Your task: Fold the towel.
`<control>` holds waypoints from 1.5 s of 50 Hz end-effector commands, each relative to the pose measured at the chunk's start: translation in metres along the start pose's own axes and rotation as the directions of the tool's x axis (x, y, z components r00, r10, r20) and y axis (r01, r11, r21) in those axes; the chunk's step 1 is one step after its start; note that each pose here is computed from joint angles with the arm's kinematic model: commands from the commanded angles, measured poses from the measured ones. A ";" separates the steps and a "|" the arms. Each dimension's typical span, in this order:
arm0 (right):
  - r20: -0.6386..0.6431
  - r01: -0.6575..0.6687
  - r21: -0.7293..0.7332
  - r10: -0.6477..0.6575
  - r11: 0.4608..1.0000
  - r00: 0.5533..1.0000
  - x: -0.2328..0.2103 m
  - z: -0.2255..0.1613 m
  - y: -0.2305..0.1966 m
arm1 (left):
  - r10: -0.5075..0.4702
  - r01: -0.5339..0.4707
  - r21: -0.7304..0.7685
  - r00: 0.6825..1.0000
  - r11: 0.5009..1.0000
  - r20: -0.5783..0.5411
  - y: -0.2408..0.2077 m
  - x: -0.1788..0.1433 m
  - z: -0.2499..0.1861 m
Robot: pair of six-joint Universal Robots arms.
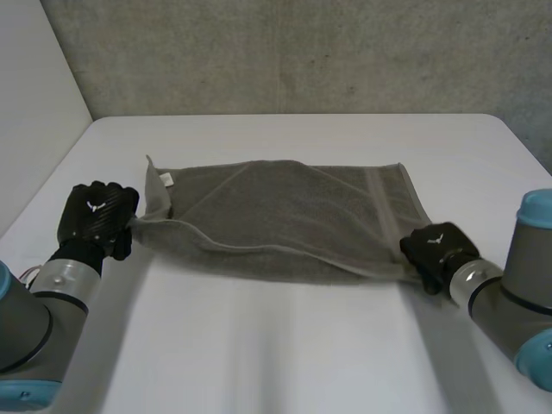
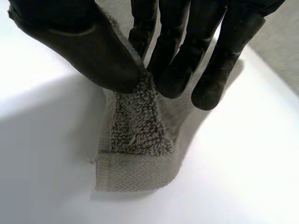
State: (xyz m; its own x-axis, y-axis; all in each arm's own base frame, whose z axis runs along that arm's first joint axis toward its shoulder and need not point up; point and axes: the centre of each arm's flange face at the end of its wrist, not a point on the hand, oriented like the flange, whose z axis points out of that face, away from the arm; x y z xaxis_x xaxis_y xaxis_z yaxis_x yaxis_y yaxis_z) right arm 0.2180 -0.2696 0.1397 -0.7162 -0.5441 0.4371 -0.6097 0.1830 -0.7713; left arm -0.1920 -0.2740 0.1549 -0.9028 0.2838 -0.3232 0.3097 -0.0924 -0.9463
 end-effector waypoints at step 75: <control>-0.057 0.095 0.220 -0.084 0.971 0.995 0.041 0.148 -0.038 | -0.044 0.044 -0.002 0.994 0.999 0.099 0.027 0.014 0.126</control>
State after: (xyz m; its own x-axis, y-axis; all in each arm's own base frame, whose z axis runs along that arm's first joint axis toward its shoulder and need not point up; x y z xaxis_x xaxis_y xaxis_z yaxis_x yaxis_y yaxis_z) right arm 0.2605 -0.4139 0.1316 -0.6695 -0.5362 0.5141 -0.5664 -0.0793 -0.8203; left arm -0.2231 -0.3842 0.1279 -0.9432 0.1776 -0.2809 0.2743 -0.0613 -0.9597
